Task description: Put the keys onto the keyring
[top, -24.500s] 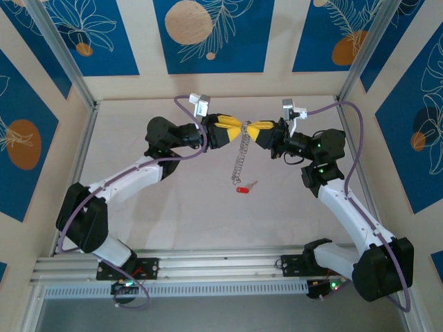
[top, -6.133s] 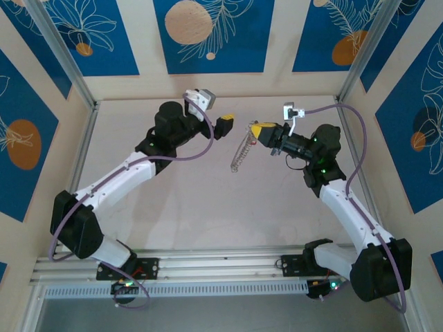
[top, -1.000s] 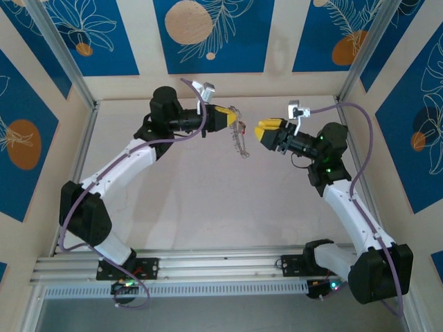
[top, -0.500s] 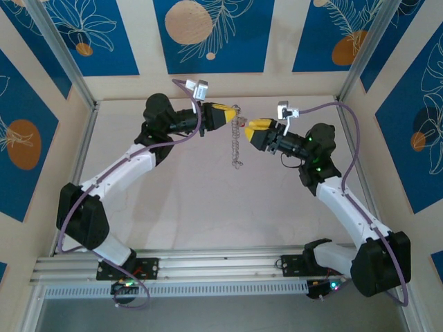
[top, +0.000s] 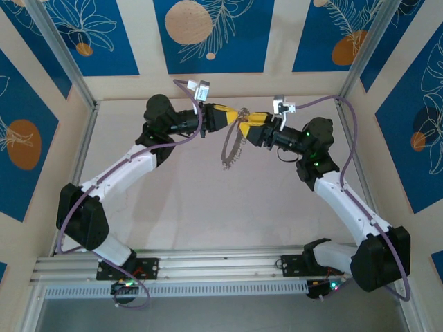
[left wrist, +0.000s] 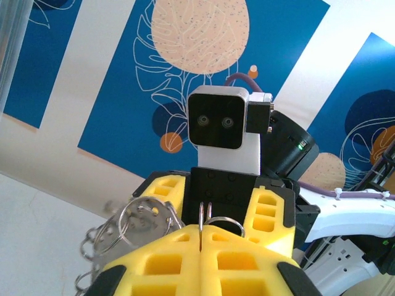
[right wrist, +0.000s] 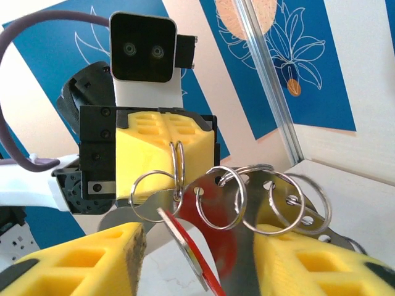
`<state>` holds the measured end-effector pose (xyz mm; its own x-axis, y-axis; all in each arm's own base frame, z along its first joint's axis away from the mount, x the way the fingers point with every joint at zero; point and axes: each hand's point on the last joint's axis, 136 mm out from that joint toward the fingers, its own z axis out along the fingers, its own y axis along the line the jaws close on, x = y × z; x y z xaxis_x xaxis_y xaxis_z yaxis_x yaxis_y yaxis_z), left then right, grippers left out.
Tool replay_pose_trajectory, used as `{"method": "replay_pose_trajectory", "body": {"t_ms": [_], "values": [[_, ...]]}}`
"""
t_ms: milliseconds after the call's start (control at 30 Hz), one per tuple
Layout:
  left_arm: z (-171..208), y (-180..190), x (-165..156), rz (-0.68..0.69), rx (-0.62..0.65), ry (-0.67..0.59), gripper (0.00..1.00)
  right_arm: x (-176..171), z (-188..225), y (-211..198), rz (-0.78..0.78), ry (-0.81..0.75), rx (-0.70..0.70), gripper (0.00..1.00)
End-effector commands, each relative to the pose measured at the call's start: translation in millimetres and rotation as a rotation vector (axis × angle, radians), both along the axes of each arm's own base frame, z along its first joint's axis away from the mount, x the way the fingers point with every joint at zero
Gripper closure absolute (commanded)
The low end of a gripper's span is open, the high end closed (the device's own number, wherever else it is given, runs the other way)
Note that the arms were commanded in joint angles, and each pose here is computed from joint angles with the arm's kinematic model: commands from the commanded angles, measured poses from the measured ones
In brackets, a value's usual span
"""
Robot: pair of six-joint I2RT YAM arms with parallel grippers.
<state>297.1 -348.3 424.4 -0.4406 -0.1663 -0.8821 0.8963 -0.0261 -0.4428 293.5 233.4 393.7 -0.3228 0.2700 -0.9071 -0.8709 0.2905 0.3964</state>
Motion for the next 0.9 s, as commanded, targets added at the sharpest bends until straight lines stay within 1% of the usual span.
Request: {"method": "replay_pose_trajectory", "body": {"t_ms": [0, 67, 167, 233, 267, 633, 867], "values": [[28, 4, -19, -0.029, -0.053, -0.082, 1.00, 0, 6, 4, 0.010, -0.029, -0.011, 0.60], [28, 4, -18, -0.026, -0.052, -0.078, 1.00, -2, 3, 5, 0.018, -0.025, -0.015, 0.73], [28, 3, -17, -0.021, -0.054, -0.077, 1.00, -5, 1, 6, 0.030, -0.024, -0.019, 0.89], [28, 3, -17, -0.018, -0.056, -0.076, 1.00, -7, -1, 6, 0.033, -0.023, -0.020, 0.98], [28, 3, -16, -0.014, -0.056, -0.075, 1.00, -8, -2, 7, 0.033, -0.019, -0.021, 1.00], [30, 2, -17, -0.008, -0.066, -0.077, 1.00, -14, -10, 23, 0.080, -0.003, -0.044, 1.00], [31, 3, -18, -0.004, -0.071, -0.081, 1.00, -10, -19, 27, 0.084, 0.021, -0.072, 1.00]]}}
